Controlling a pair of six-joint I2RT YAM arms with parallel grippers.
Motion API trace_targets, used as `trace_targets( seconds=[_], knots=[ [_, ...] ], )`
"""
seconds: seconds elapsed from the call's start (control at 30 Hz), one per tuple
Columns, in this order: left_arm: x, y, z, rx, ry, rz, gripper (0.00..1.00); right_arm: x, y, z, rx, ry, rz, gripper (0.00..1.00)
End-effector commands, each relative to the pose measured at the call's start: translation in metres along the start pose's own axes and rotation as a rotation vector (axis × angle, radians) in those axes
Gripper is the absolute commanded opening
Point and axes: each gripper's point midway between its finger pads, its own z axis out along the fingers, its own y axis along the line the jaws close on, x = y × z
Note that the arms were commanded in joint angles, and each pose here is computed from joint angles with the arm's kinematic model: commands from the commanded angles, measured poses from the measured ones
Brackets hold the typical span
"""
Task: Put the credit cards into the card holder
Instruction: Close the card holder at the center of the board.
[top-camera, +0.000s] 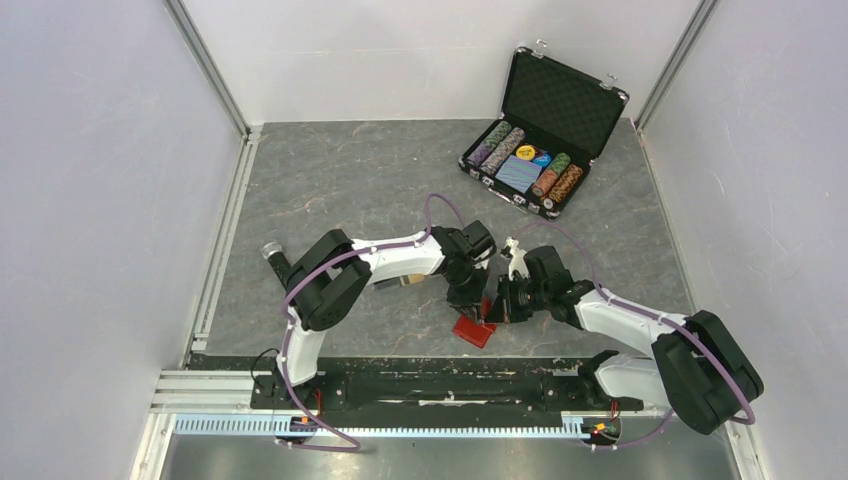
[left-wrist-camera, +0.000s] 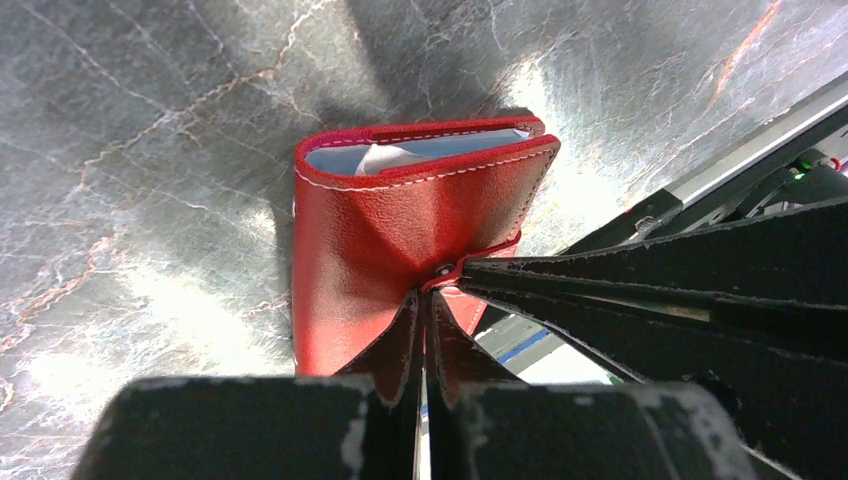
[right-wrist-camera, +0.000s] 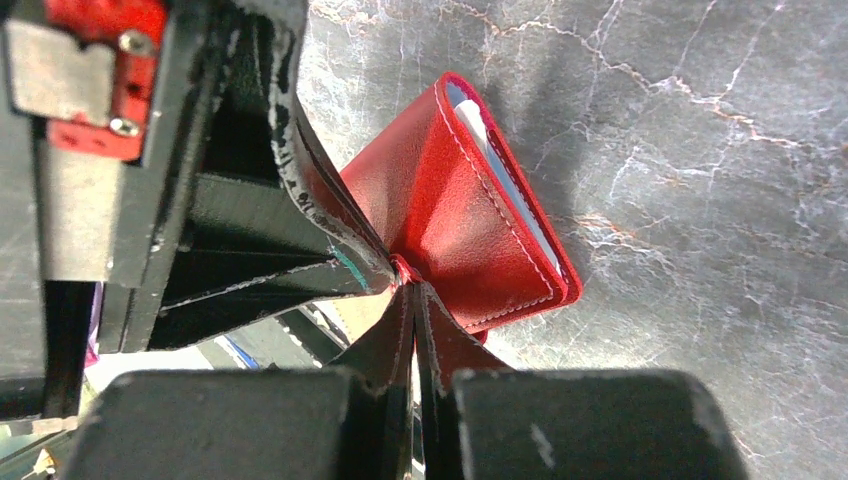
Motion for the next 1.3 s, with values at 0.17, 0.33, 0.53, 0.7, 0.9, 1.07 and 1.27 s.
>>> trace_targets(
  seconds=[0.17,0.33,0.53,0.7,0.9,1.07,1.27],
  knots=[
    [-0.011,-0.012,0.051,0.082,-0.055,-0.005,0.02,0.089,-0.105,-0.022,0.517,0.252,0.007,0.00],
    [-0.011,-0.015,0.043,0.107,-0.080,0.006,0.02,0.054,-0.072,-0.015,0.361,0.109,-0.054,0.00],
    [-0.005,-0.011,0.037,0.102,-0.080,0.017,0.02,0.002,-0.028,-0.023,0.213,-0.095,-0.113,0.00],
    [-0.005,-0.011,0.026,0.097,-0.111,0.028,0.02,-0.016,-0.009,-0.027,0.146,-0.162,-0.128,0.00],
    [-0.004,-0.010,0.018,0.079,-0.121,0.041,0.02,-0.025,0.002,-0.026,0.109,-0.181,-0.134,0.00],
    [-0.012,-0.020,-0.006,0.089,-0.199,0.088,0.28,-0.047,0.018,-0.037,0.078,-0.247,-0.150,0.01],
    [-0.026,-0.046,-0.054,0.165,-0.344,0.134,0.49,-0.074,0.033,-0.055,0.051,-0.327,-0.145,0.15]
  ],
)
